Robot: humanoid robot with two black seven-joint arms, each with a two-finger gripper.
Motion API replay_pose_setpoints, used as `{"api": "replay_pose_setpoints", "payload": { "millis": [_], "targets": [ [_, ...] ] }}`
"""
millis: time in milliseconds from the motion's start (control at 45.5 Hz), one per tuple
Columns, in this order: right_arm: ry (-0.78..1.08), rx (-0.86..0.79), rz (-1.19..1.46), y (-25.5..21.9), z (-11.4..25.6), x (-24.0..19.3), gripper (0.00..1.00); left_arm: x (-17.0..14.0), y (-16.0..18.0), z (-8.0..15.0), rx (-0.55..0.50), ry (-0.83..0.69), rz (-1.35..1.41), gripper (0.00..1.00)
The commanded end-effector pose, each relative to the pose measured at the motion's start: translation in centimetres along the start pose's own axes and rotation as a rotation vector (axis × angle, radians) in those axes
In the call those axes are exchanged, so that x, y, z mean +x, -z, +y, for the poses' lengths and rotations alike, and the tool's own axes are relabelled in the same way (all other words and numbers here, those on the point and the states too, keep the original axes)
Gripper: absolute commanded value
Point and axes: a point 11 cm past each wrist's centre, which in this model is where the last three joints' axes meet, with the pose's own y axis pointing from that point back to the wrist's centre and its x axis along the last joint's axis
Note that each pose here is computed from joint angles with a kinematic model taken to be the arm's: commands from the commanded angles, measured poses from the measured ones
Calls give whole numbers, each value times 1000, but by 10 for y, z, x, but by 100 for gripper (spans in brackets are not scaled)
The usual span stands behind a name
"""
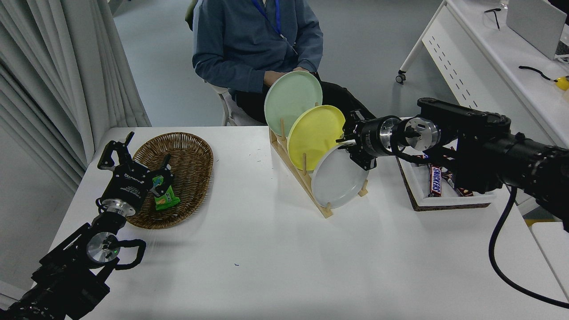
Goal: Place the plate on the table
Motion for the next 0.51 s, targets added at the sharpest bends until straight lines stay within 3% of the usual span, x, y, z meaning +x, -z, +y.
{"api": "replay_pose_setpoints", "payload": {
  "millis": [0,484],
  "targets": [
    [1,-9,-1,-1,0,-1,9,0,0,0,0,0,0,100],
    [1,-35,0,-3,1,-1,6,0,0,0,0,-1,0,100]
  ]
}}
